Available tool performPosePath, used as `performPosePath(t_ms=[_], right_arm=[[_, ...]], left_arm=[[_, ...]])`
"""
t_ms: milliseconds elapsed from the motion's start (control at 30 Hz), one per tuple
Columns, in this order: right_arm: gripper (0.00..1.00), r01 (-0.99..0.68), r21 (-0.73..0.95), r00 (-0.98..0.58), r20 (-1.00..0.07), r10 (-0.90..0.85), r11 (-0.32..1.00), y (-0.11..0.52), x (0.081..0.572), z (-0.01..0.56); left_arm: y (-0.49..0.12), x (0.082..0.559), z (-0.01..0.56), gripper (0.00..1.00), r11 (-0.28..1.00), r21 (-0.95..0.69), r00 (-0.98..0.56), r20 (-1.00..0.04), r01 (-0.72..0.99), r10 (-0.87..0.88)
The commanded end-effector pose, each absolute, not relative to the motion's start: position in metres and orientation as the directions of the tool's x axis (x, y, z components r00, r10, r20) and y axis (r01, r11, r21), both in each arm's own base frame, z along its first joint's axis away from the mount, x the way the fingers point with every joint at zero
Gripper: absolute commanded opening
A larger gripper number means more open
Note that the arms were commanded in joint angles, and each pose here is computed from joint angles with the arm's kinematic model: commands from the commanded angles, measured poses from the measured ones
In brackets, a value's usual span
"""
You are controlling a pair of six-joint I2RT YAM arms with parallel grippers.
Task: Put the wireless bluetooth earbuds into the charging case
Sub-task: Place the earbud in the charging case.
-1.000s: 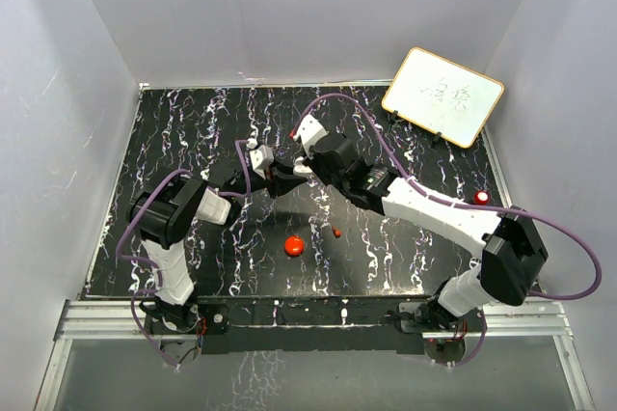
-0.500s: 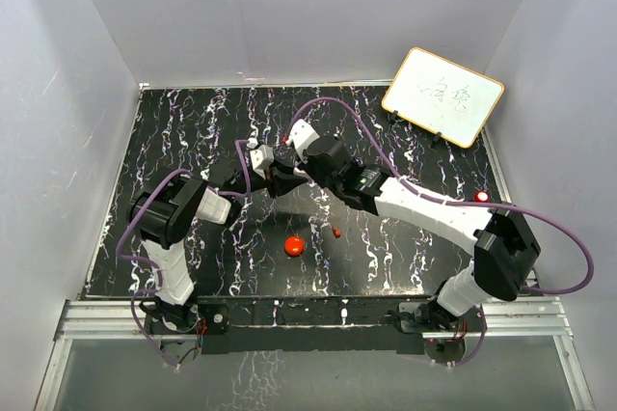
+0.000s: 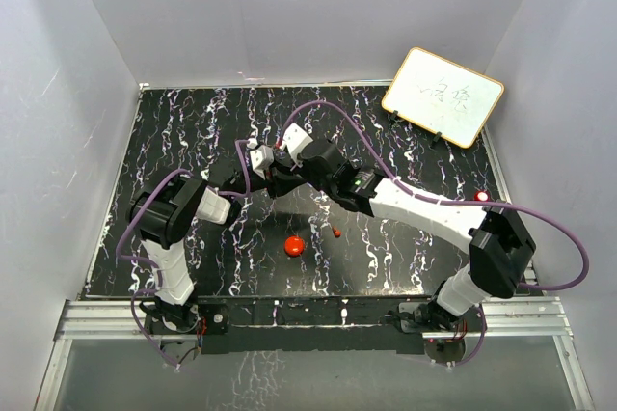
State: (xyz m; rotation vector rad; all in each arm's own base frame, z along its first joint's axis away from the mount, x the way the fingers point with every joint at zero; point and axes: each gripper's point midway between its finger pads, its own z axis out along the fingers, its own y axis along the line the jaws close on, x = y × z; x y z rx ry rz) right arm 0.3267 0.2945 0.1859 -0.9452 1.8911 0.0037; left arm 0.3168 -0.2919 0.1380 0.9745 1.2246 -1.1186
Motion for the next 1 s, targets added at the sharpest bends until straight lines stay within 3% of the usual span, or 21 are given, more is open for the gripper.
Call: performPosePath(t_ms=[0,967], right_arm=[[0.04,-0.594,-0.374,-0.146,-0.821,-0.552,0.712,0.309,0.332,0.219],[0.03,-0.648,-0.378,-0.067,-0.837,-0.544,0.661,0.318,0.317,0.231]], left_arm=[[-0.293,0.317,0.176,0.0,0.183,0.17,0.203,-0.962,0.968,-0.183],[-0.293,0.315,0.177,0.0,0.165,0.172,0.202,-0.962,0.971,-0.184]])
